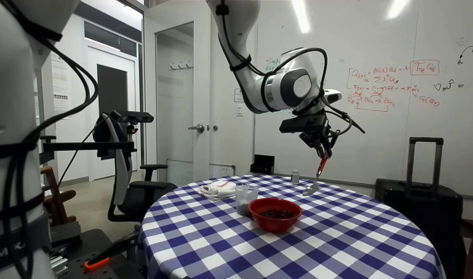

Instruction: Put a spoonful of the things in the red bowl into the jug

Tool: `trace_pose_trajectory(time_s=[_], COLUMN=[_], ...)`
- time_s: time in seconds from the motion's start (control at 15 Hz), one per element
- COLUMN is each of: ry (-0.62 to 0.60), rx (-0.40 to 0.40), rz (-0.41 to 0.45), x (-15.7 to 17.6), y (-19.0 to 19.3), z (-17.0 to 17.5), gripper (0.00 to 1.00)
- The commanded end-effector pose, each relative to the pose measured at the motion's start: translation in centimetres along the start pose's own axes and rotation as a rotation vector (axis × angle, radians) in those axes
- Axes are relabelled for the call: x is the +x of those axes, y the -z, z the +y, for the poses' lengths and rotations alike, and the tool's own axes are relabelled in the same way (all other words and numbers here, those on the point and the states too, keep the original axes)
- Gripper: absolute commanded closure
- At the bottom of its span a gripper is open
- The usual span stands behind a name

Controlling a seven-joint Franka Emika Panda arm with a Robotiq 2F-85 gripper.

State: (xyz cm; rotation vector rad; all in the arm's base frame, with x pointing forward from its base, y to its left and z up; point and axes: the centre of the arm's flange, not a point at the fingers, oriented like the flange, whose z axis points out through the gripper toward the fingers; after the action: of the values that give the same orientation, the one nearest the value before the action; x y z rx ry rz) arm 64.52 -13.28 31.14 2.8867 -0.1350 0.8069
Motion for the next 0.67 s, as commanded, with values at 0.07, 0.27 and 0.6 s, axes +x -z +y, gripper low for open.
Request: trace_pose_trajectory(time_s=[0.07, 0.27, 0.6], ry=[-0.006, -0.025, -0.049], rx=[-0.048, -0.072, -0.109], rz=[-0.016, -0.034, -0.079], x=[-1.5, -2.2, -3.6], y=[-0.4, -1.1, -2.3], z=[-1.8, -2.3, -4.2], gripper=[0.95, 0.95, 0.95])
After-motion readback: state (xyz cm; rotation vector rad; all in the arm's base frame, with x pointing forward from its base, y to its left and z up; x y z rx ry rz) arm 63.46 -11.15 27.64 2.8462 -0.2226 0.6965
